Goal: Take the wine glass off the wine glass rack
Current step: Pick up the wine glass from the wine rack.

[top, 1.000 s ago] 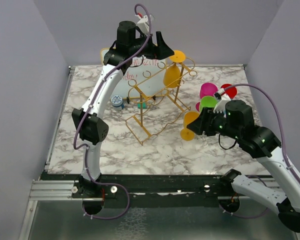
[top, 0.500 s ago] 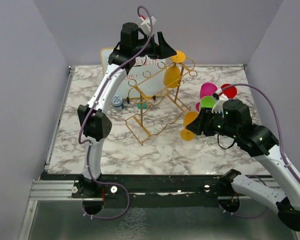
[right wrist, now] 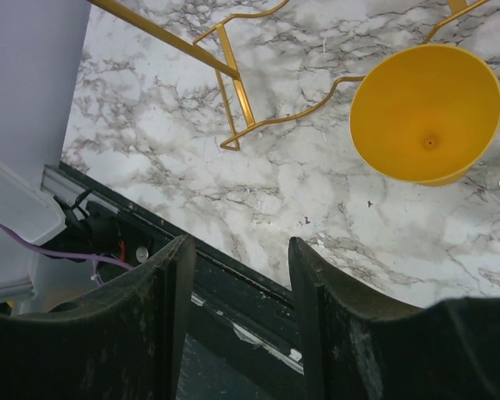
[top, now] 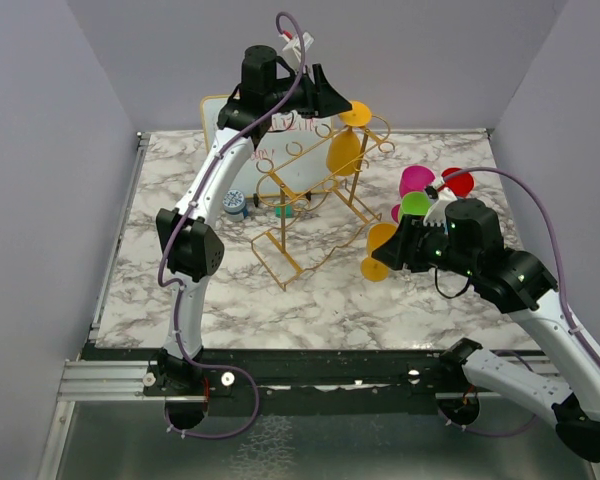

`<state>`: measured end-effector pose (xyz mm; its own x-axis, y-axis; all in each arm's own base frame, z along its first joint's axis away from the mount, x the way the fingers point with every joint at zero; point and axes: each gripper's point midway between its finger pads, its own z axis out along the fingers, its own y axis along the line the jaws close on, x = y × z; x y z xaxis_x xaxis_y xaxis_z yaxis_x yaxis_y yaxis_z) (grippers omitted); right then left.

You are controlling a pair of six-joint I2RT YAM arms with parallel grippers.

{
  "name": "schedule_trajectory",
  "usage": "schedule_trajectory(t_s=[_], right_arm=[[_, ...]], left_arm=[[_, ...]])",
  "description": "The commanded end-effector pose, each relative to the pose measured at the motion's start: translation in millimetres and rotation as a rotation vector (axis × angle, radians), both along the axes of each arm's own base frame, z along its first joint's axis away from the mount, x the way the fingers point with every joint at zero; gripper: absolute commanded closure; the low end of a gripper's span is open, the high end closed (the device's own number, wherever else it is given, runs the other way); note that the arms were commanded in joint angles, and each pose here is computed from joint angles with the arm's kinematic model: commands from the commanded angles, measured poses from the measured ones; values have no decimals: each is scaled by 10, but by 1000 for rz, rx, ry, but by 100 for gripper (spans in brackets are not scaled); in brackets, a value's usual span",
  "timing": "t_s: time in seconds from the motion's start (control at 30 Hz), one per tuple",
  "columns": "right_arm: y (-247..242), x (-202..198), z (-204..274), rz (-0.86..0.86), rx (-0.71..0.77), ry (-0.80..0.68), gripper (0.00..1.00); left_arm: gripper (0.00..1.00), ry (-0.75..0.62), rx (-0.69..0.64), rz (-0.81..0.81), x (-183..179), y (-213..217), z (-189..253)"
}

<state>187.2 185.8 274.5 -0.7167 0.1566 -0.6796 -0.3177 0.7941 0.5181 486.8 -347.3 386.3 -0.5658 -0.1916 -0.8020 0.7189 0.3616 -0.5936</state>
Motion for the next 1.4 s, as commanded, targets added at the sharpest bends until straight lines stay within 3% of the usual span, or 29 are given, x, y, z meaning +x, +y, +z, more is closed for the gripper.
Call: schedule_trajectory(t_s=[0.0, 0.2, 0.5, 0.9, 1.23, 1.37], right_arm=[[9, -47, -61, 10, -4, 29, 46], [7, -46, -63, 9, -5, 29, 46], [6, -44, -85, 9, -10, 33, 46], [-11, -58, -105, 7, -15, 37, 46], [-12, -72, -142, 4, -13, 49, 45], [-21, -80, -138, 1, -11, 48, 45]], left_arm=[[50, 10, -15, -44, -1, -30, -56], [57, 24, -11, -65, -22, -47, -122], [59, 32, -7, -80, -35, -60, -169], [100, 18, -36, -59, -18, -39, -22], [100, -1, -197, -86, 41, 38, 359], [100, 5, -192, -70, 81, 110, 345]])
